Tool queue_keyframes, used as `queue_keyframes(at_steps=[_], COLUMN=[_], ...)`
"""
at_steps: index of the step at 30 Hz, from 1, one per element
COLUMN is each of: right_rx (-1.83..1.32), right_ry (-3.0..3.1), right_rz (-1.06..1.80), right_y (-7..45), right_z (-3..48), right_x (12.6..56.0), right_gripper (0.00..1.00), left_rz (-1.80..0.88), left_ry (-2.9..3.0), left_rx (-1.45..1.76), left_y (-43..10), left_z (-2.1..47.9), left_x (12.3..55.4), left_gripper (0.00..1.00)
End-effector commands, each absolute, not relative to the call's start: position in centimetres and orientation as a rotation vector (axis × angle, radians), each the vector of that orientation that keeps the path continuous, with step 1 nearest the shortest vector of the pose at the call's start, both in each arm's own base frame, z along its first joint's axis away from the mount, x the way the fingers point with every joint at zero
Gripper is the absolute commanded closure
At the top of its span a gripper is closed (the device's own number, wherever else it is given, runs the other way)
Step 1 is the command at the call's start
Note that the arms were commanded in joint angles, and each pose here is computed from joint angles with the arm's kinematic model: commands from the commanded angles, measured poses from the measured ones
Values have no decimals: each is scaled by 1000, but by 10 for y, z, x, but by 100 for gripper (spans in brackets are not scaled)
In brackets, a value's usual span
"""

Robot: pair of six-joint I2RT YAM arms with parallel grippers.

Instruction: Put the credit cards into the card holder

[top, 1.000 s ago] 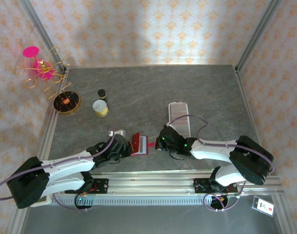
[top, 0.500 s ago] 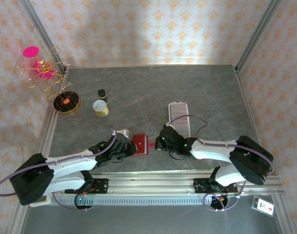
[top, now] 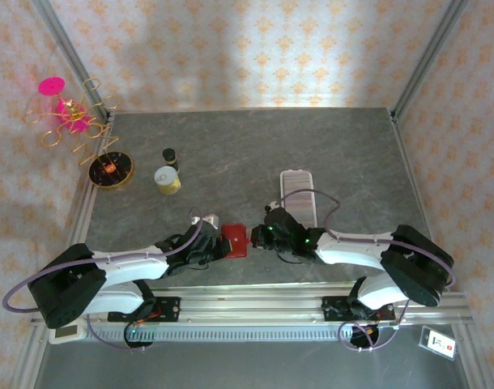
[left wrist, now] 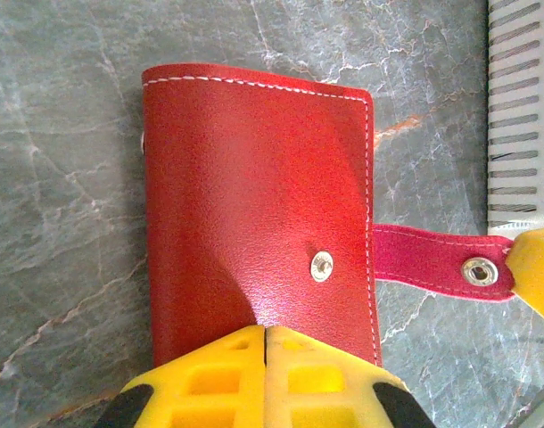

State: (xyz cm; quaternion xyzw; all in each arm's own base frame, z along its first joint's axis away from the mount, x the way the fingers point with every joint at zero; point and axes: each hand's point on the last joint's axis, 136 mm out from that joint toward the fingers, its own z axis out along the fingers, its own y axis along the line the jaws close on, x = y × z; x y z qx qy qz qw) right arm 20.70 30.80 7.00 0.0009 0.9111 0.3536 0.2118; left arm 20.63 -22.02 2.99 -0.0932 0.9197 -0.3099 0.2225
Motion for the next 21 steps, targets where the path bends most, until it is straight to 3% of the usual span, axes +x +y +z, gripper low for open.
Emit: queue_keyframes(at_steps=[1, 21], right_rx=[-85, -95], right_ry=[2482, 2582], right_rz=[1071, 985], right_y=[335, 350], right_z=[86, 55], right_x=[209, 211], right_gripper=[100, 100], left_rz=[-784, -834], left_ry=[2587, 2578], left_rx=[-277, -283], left_y=[-207, -209], left_z=[15, 16], left_x=[196, 193], left_gripper=[100, 100])
